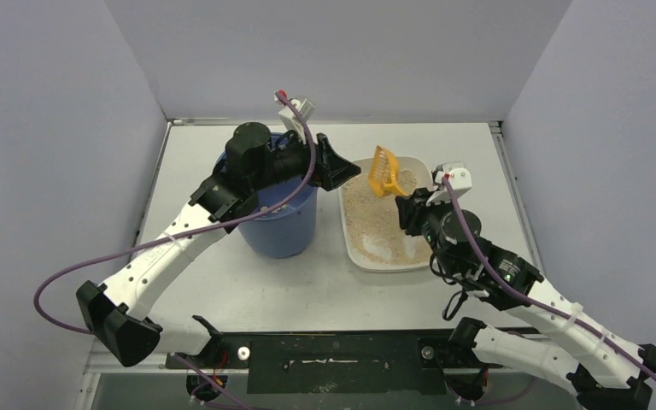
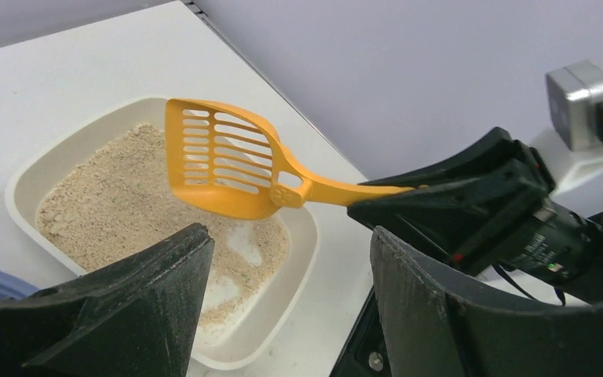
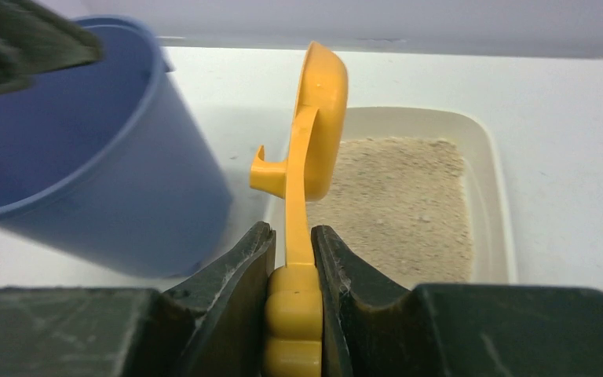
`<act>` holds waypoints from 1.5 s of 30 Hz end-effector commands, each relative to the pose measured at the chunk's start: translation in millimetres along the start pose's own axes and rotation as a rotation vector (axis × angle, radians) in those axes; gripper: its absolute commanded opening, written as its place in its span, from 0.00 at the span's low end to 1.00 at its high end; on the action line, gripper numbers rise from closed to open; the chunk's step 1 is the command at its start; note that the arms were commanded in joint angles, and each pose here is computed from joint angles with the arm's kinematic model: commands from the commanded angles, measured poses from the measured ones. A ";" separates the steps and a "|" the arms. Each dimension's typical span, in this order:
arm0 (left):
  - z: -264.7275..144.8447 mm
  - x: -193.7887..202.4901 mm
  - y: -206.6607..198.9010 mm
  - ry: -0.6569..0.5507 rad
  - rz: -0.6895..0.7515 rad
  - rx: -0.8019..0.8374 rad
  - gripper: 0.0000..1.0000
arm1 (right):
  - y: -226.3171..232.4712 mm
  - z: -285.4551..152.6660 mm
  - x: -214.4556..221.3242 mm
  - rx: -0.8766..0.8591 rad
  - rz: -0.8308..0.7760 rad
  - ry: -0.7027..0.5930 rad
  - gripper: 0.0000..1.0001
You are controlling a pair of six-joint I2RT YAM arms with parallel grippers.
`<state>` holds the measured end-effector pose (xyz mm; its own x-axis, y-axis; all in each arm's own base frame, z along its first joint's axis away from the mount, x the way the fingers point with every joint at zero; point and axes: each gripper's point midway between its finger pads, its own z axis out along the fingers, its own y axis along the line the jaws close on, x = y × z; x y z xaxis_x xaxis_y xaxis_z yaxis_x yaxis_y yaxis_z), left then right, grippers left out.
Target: Clean the litter box
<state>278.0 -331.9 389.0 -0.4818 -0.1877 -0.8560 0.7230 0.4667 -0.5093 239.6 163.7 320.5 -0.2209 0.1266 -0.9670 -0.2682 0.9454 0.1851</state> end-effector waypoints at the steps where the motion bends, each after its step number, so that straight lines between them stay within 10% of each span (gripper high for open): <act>1: 20.6 -11.5 11.3 -0.014 0.027 -0.106 0.70 | -21.2 27.4 1.9 -0.043 0.131 0.021 0.00; 23: 146.2 87.1 108.3 0.115 0.019 -0.712 0.63 | -101.7 -25.5 19.5 0.188 0.273 -0.006 0.00; 45: 86.0 112.9 232.7 0.132 0.020 -1.011 0.61 | -97.9 -41.7 24.2 0.161 0.269 -0.003 0.00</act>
<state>423.1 -345.6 135.0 -0.6263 -0.0353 -0.7788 0.0517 0.9949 -0.0867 218.2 60.0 273.2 -0.3036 0.3627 -0.8811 -0.0258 0.9212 0.3882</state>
